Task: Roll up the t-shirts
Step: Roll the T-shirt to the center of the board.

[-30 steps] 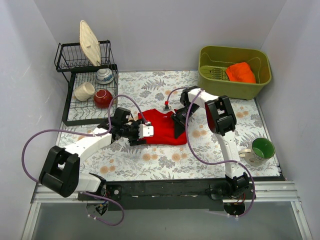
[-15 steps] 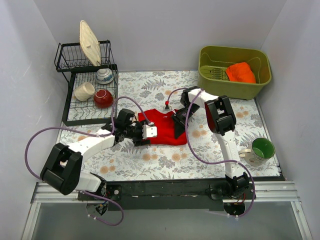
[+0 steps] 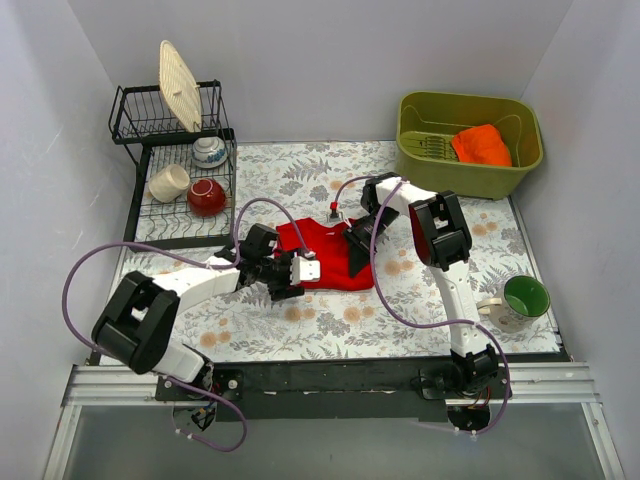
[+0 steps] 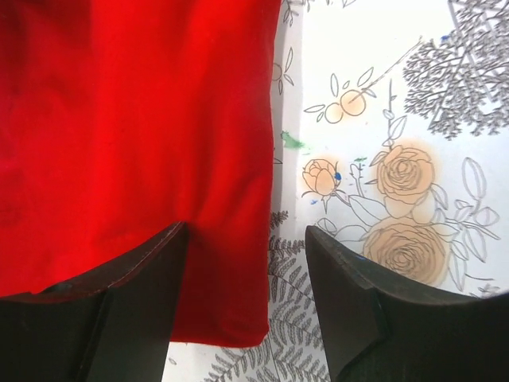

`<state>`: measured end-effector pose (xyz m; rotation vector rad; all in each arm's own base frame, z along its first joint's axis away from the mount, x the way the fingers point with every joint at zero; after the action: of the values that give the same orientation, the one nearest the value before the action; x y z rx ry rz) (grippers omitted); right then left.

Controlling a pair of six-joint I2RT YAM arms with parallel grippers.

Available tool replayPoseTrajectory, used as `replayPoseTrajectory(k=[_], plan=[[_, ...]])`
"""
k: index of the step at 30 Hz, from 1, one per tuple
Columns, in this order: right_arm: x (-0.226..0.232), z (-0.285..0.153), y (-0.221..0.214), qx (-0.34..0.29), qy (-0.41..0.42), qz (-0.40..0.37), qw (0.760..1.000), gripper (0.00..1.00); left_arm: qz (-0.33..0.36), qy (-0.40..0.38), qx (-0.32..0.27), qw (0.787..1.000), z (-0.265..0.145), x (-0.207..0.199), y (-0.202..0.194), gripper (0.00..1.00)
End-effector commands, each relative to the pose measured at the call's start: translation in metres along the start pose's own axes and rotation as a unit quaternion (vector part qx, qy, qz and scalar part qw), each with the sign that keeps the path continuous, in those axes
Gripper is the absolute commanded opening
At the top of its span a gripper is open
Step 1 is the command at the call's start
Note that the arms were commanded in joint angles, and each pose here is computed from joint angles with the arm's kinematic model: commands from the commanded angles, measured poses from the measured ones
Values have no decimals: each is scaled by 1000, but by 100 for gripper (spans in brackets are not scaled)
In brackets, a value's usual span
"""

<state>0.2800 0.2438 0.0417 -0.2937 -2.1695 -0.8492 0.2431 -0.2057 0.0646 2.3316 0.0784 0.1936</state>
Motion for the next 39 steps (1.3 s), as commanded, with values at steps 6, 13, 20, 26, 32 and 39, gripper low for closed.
replayPoseTrajectory(k=[6,13,20,26,32,39], plan=[[-31,4,-23,58,-37,-58,996,28,3,-12,71,997,15,-3,-38,26],[-5,-59,26,11,-120,-129,984,99,-23,-24,88,996,13,-4,-40,0],[35,-110,33,-18,-260,-227,938,99,-121,-68,31,990,5,16,6,0],[67,-93,34,-29,-376,-352,856,98,-245,-101,-24,964,-5,43,28,0],[73,-55,31,-3,-365,-405,838,99,-290,-141,-32,946,-6,44,25,0],[59,-25,28,26,-351,-418,837,99,-307,-158,-40,938,-6,45,26,0]])
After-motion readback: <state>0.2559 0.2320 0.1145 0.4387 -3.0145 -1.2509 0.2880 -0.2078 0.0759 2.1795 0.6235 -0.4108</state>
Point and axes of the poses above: each gripper's point midway between its finger pads, its own z axis out along the fingers, its own x axis along the line the jaws close on, y = z × x, the point moved 3 cm from there along -z, back along the fingers, and after that the axes turned 8 degrees about -z, right-handed, at the moved point
